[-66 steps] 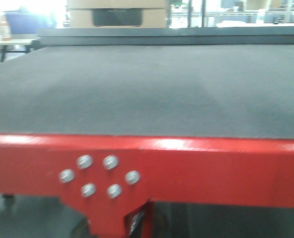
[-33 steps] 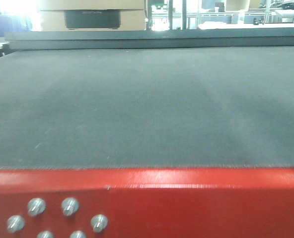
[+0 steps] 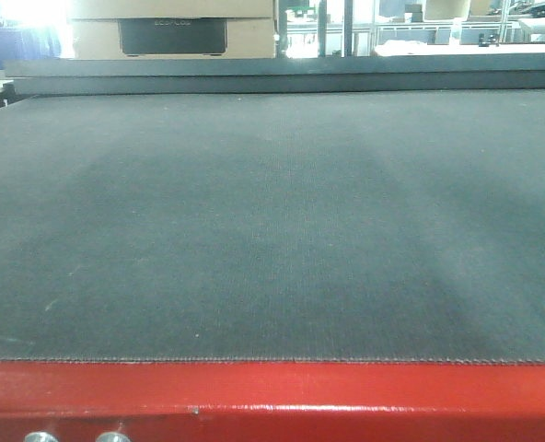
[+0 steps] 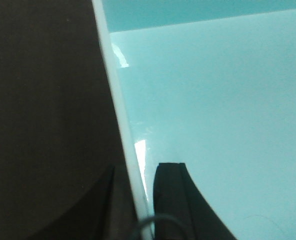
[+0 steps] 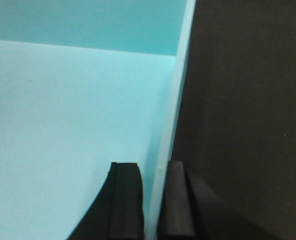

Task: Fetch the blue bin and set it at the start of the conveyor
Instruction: 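Hold the bin above the conveyor belt while approaching its near end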

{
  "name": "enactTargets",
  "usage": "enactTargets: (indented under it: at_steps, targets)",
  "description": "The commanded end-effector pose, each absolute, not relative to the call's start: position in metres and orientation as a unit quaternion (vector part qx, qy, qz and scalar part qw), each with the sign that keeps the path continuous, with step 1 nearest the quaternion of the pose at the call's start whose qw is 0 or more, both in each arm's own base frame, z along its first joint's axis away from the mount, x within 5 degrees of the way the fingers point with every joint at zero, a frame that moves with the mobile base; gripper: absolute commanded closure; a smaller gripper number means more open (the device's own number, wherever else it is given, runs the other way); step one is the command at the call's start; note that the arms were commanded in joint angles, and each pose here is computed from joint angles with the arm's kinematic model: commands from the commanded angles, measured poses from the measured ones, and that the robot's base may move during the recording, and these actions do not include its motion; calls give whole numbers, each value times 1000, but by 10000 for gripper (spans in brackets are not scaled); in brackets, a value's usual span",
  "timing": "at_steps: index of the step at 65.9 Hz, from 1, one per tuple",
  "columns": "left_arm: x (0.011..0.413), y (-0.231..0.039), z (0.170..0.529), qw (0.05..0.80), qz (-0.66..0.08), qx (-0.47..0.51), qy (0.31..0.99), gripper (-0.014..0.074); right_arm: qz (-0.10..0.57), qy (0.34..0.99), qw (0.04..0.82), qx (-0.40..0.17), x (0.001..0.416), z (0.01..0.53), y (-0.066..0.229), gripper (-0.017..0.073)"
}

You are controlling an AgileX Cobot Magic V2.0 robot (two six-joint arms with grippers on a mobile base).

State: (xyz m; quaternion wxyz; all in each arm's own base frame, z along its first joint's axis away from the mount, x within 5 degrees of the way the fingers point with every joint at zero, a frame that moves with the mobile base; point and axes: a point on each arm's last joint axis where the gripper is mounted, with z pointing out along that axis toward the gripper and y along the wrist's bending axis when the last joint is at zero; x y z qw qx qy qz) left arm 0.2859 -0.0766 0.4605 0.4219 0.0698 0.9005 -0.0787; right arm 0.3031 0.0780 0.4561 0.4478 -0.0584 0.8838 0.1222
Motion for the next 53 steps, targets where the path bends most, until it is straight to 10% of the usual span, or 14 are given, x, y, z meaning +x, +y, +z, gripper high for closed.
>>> enactTargets:
  at_steps: [1,53]
  targets:
    - [282,-73,469,448,-63,78,889,705,103,872,475,-65,300,466,72,711]
    - [282,-73,469,448,-63,78,889,705,104,870,478,-65,300,466,72,711]
